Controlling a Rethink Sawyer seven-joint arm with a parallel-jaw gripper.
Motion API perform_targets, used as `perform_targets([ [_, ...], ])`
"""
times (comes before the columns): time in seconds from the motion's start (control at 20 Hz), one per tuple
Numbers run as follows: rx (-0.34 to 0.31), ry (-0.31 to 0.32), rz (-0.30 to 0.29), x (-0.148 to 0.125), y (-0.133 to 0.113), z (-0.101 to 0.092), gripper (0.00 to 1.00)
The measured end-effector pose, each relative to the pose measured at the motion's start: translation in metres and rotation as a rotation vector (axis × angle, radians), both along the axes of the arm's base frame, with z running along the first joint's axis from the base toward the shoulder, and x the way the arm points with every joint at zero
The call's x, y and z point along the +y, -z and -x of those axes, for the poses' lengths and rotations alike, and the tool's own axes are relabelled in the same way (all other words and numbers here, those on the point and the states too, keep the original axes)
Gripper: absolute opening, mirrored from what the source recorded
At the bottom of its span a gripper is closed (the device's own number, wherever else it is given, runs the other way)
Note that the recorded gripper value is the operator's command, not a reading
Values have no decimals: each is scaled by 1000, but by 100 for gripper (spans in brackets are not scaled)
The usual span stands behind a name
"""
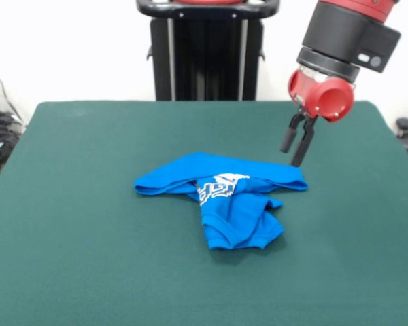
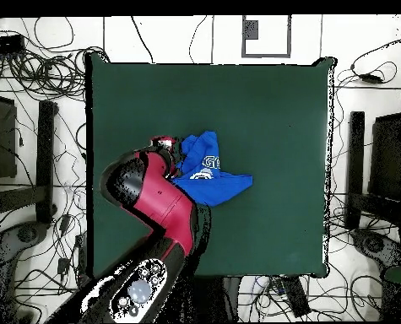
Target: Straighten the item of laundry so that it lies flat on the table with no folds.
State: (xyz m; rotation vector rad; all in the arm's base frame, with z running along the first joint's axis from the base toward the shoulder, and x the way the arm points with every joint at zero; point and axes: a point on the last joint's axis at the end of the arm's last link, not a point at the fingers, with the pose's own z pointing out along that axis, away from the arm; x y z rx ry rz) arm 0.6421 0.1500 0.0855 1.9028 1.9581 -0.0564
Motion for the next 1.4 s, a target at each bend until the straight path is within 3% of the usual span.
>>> perform_targets([
  [0.45, -4, 15, 7, -12, 3, -3, 100],
  [1.0, 47, 7, 33, -13, 35, 11, 100],
  [1.4, 54, 11, 35, -14, 40, 14, 100],
])
